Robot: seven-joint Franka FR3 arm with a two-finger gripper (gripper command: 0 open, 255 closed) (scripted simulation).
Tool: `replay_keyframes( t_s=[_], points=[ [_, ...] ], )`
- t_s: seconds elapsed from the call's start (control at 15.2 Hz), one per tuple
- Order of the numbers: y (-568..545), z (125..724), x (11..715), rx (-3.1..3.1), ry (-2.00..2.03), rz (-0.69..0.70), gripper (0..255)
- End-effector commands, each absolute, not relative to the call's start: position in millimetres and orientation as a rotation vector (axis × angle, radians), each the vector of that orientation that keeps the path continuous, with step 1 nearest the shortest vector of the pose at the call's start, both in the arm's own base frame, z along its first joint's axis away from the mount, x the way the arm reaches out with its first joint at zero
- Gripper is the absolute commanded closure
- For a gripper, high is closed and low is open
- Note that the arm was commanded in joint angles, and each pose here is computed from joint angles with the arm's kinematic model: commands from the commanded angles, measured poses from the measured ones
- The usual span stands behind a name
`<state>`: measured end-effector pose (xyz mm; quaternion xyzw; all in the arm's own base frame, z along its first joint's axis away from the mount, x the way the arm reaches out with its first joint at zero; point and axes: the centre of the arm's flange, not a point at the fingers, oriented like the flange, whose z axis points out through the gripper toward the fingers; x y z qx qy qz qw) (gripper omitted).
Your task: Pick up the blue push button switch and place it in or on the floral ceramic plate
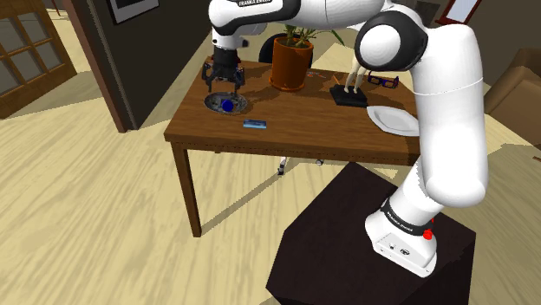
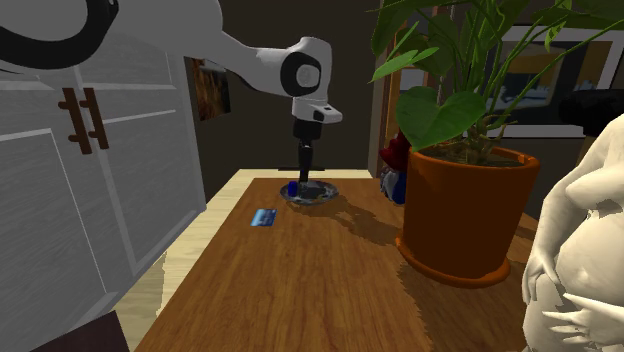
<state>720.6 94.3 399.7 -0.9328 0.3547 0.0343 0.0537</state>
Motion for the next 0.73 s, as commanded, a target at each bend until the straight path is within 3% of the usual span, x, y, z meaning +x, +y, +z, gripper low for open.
replay_keyframes(
  t_s=[0.0,0.13,0.66],
  points=[
    [91.8,419.9,721.4,-2.834,1.078,0.104,0],
    [88.9,443.3,722.0,-2.834,1.078,0.104,0],
    [88.9,443.3,722.0,-2.834,1.078,0.104,0]
  ],
)
